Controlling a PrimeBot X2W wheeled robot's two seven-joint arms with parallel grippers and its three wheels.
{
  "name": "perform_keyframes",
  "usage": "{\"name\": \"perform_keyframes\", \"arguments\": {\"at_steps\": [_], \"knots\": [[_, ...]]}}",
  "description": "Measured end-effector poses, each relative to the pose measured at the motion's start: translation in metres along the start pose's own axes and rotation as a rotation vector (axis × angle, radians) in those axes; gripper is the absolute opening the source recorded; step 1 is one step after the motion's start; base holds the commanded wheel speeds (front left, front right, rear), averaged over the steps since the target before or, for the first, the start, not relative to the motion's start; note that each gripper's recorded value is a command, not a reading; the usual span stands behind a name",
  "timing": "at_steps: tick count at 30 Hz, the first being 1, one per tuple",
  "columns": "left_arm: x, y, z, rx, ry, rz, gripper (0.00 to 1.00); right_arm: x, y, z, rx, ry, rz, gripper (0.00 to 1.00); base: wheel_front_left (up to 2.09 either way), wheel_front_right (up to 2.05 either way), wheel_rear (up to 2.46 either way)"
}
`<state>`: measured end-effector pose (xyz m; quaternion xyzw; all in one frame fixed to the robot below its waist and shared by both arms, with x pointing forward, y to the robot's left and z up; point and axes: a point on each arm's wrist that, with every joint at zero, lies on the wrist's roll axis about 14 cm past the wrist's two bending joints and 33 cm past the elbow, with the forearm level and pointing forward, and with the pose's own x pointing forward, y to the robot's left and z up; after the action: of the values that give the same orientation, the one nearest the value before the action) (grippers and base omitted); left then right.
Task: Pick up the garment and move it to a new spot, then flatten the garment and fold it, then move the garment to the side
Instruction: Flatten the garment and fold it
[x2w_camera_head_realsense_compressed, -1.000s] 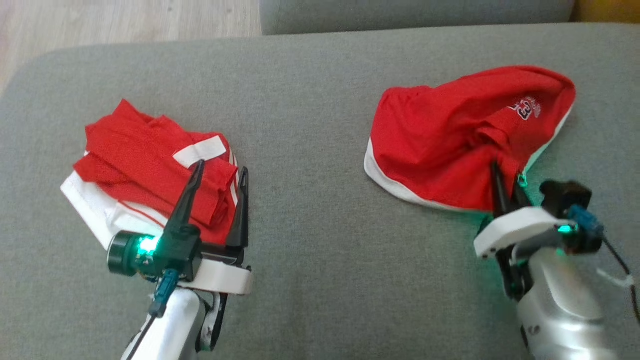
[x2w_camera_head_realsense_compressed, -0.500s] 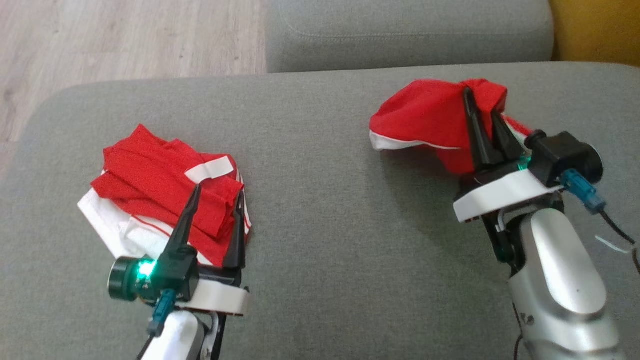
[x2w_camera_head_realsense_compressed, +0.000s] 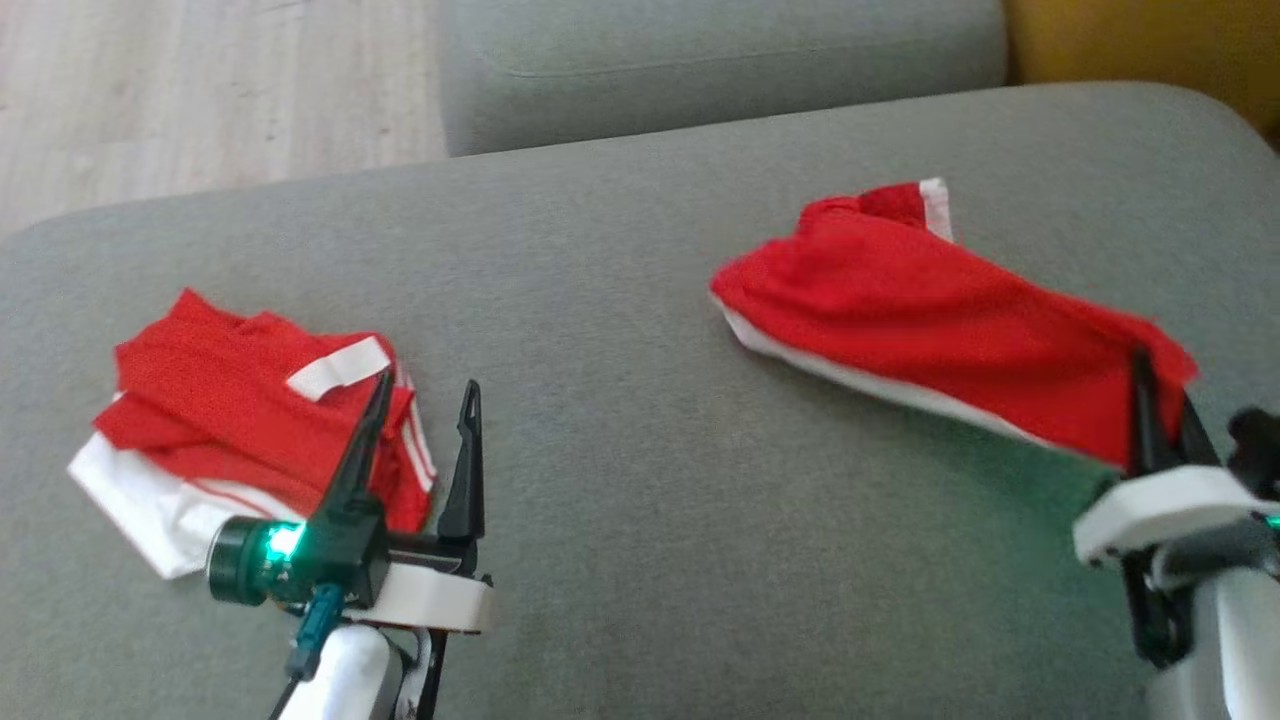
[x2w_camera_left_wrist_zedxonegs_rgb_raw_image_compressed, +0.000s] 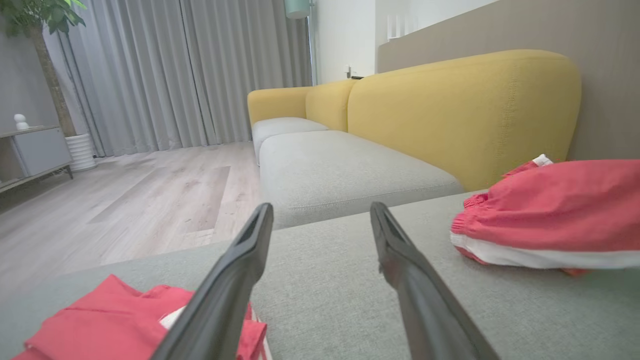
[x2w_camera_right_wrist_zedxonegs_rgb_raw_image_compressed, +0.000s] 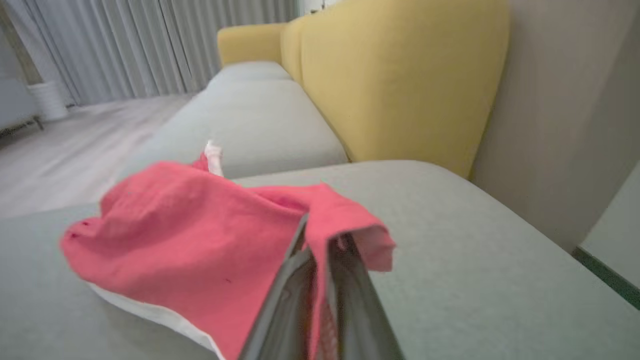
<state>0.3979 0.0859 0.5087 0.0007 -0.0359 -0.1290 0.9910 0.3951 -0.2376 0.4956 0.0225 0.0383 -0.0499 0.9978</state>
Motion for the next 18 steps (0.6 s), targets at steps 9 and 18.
{"name": "perform_keyframes", "arguments": {"at_steps": [9,18], "knots": [[0.016,-0.029,-0.010,-0.020,0.018,-0.090,1.00,-0.037,-0.092,-0.048,-0.044,0.174,-0.280,1.00,0.00,0.00,0.00],[0.017,-0.025,-0.013,-0.025,0.028,-0.081,1.00,0.003,-0.032,0.013,-0.067,-0.112,-0.096,1.00,0.00,0.00,0.00]]}}
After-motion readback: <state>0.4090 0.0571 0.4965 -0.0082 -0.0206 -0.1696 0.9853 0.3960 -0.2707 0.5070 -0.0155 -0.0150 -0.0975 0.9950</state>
